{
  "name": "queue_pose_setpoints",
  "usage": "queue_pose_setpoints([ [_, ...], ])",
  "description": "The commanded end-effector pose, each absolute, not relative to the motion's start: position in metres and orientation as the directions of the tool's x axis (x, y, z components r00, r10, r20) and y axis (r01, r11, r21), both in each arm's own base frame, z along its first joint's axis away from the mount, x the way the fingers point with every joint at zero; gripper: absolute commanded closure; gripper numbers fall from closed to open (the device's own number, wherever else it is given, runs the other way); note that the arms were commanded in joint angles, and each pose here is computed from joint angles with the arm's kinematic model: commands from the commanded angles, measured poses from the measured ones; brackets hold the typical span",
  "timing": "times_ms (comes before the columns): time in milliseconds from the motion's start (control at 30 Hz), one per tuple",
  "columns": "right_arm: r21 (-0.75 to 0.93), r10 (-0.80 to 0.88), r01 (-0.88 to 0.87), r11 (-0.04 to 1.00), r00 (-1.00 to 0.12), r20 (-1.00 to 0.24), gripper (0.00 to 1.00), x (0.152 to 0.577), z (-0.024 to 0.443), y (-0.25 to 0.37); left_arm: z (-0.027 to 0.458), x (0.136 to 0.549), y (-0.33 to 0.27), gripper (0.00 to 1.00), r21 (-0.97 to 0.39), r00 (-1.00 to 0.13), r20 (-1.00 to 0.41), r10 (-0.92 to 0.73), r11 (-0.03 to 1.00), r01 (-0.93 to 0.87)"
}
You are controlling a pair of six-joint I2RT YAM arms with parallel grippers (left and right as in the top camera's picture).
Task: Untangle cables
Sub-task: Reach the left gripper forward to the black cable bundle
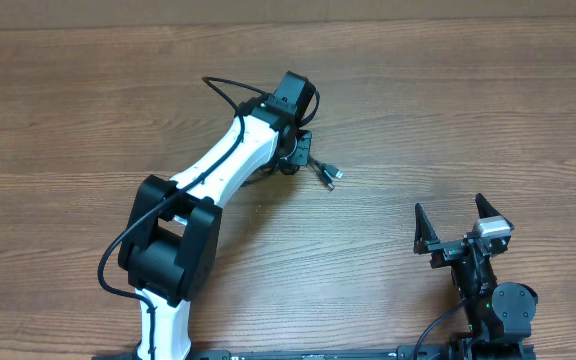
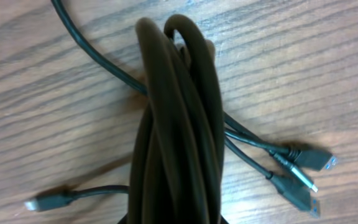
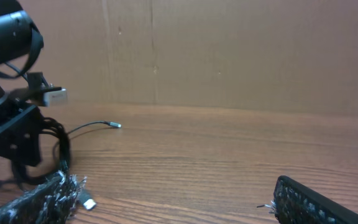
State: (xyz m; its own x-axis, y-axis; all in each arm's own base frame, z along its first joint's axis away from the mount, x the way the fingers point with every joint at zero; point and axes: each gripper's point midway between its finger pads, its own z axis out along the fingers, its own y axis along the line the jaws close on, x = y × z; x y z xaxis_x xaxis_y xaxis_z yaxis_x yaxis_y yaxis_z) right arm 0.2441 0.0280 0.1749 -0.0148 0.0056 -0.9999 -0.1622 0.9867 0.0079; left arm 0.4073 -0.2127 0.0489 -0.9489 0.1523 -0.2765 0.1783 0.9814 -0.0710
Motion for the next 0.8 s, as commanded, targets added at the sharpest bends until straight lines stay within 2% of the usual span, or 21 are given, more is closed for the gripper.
queue_pose_setpoints([
  [0, 0.004, 0.001, -0.157, 0.988, -0.013, -1.000, 0.00, 0.244, 0.172, 0.027, 0.110, 0.421, -0.216, 0.96, -0.130, -0.905, -0.332, 0.265, 0.938, 0.322],
  [67, 0.004, 0.001, -0.157, 0.988, -0.013, -1.000, 0.00, 0.244, 0.172, 0.027, 0.132, 0.421, -0.215, 0.96, -0.201, -0.899, -0.331, 0.285, 0.910, 0.363],
  [167, 0.004, 0.001, -0.157, 0.988, -0.014, -1.000, 0.00, 0.244, 0.172, 0.027, 0.186, 0.412, -0.195, 0.96, -0.410, -0.892, -0.335, 0.302, 0.806, 0.427],
  [200, 0.003, 0.001, -0.156, 0.988, -0.013, -1.000, 0.00, 0.244, 0.172, 0.027, 0.188, 0.404, -0.177, 0.94, -0.454, -0.887, -0.318, 0.334, 0.768, 0.452],
  [267, 0.004, 0.001, -0.157, 0.988, -0.013, -1.000, 0.00, 0.244, 0.172, 0.027, 0.182, 0.391, -0.149, 0.96, -0.455, -0.901, -0.255, 0.351, 0.778, 0.432],
  [333, 0.004, 0.001, -0.157, 0.988, -0.013, -1.000, 0.00, 0.244, 0.172, 0.027, 0.171, 0.387, -0.113, 0.96, -0.372, -0.936, -0.164, 0.310, 0.860, 0.350],
  [367, 0.003, 0.001, -0.156, 0.988, -0.013, -1.000, 0.00, 0.244, 0.172, 0.027, 0.160, 0.391, -0.075, 0.96, -0.202, -0.978, -0.091, 0.185, 0.959, 0.200],
  [400, 0.004, 0.001, -0.157, 0.988, -0.013, -1.000, 0.00, 0.244, 0.172, 0.027, 0.157, 0.393, -0.051, 0.96, -0.071, -0.993, -0.071, 0.094, 0.993, 0.099],
  [433, 0.004, 0.001, -0.157, 0.988, -0.013, -1.000, 0.00, 0.244, 0.172, 0.027, 0.157, 0.394, -0.025, 0.95, 0.076, -0.997, -0.071, 0.002, 0.997, -0.003],
  [500, 0.004, 0.001, -0.157, 0.988, -0.013, -1.000, 0.00, 0.244, 0.172, 0.027, 0.162, 0.393, -0.006, 0.94, 0.232, -0.994, -0.092, -0.055, 0.970, -0.075],
  [567, 0.004, 0.001, -0.157, 0.988, -0.013, -1.000, 0.00, 0.244, 0.172, 0.027, 0.165, 0.391, -0.005, 0.94, 0.322, -0.993, -0.107, -0.054, 0.943, -0.086],
  [633, 0.004, 0.001, -0.157, 0.988, -0.013, -1.000, 0.00, 0.244, 0.172, 0.027, 0.160, 0.386, -0.015, 0.95, 0.353, -0.993, -0.106, -0.059, 0.931, -0.093],
  [767, 0.004, 0.001, -0.157, 0.988, -0.013, -1.000, 0.00, 0.244, 0.172, 0.027, 0.127, 0.369, -0.031, 0.94, 0.448, -0.999, -0.035, 0.036, 0.894, 0.017],
])
